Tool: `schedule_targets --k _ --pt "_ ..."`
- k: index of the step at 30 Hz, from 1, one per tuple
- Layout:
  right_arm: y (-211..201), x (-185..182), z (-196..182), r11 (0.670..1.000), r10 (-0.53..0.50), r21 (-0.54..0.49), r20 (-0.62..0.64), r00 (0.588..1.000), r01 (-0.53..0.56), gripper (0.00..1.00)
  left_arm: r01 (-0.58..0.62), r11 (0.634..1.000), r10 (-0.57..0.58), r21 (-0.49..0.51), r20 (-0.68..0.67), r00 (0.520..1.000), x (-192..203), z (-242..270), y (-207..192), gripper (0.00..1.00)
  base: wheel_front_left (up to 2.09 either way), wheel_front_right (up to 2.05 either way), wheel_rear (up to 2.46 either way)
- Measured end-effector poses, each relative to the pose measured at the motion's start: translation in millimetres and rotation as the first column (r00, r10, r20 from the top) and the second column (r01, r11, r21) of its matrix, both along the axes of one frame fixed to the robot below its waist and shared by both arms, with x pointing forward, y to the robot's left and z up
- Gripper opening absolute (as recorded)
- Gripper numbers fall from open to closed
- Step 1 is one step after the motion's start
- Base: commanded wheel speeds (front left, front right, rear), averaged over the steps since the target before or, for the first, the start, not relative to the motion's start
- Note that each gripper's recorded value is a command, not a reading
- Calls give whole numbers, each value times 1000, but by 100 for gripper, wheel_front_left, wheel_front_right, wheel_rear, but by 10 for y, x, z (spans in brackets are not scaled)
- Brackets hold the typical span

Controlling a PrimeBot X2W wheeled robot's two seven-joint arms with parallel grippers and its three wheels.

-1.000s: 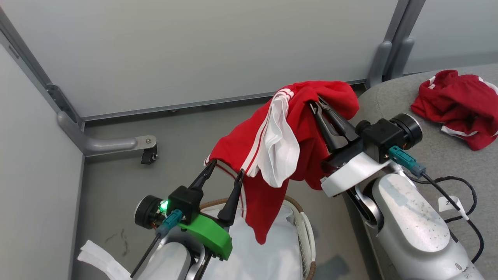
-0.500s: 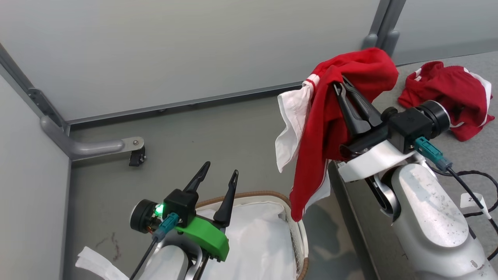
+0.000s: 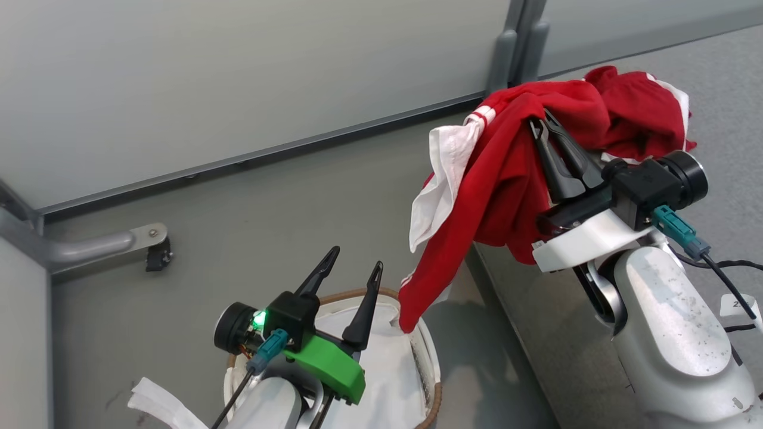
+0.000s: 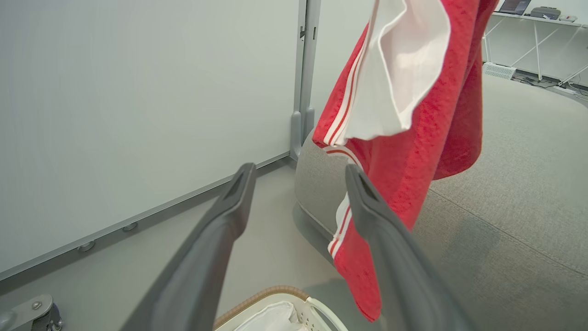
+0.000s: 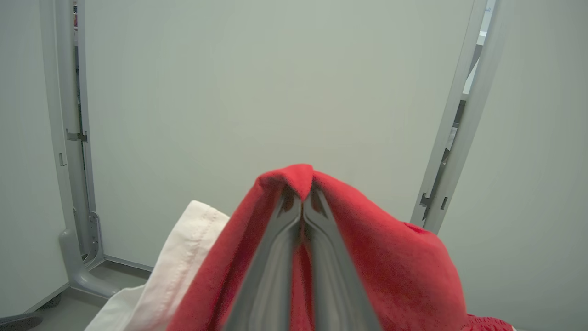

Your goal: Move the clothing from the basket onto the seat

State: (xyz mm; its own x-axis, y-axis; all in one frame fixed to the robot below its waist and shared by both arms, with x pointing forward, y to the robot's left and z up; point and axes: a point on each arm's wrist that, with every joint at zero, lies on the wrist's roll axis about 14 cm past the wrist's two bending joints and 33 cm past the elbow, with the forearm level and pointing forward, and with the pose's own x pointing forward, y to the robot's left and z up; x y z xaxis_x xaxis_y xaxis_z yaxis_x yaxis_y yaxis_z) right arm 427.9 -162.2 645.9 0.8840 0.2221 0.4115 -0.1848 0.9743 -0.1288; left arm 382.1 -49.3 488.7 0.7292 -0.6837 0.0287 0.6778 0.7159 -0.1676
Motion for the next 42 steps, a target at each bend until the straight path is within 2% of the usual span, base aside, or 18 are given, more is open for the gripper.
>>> schedule_targets --k 12,20,29,36,38,42 --pt "-760 -234 -171 977 -213 -31 -51 976 212 0 226 974 -227 -33 -10 974 -168 -36 -715 100 0 0 0" --pt "-1088 -254 -349 953 -302 -54 -106 947 298 0 296 954 -298 -57 -39 954 -204 -143 -937 100 0 0 0" --pt "-1543 133 2 915 -390 -122 -30 920 384 0 288 955 -292 -73 -48 955 -5 -256 -912 100 0 0 0" --pt "-2049 545 225 860 -486 -167 14 874 481 0 264 962 -268 -71 -52 962 252 -438 -817 100 0 0 0" --pt "-2182 651 193 844 -513 -177 6 858 506 0 253 965 -257 -69 -56 965 336 -505 -775 100 0 0 0" --pt "-2348 858 -199 825 -551 -203 -77 831 528 0 225 972 -230 -64 -73 970 483 -675 -688 100 0 0 0"
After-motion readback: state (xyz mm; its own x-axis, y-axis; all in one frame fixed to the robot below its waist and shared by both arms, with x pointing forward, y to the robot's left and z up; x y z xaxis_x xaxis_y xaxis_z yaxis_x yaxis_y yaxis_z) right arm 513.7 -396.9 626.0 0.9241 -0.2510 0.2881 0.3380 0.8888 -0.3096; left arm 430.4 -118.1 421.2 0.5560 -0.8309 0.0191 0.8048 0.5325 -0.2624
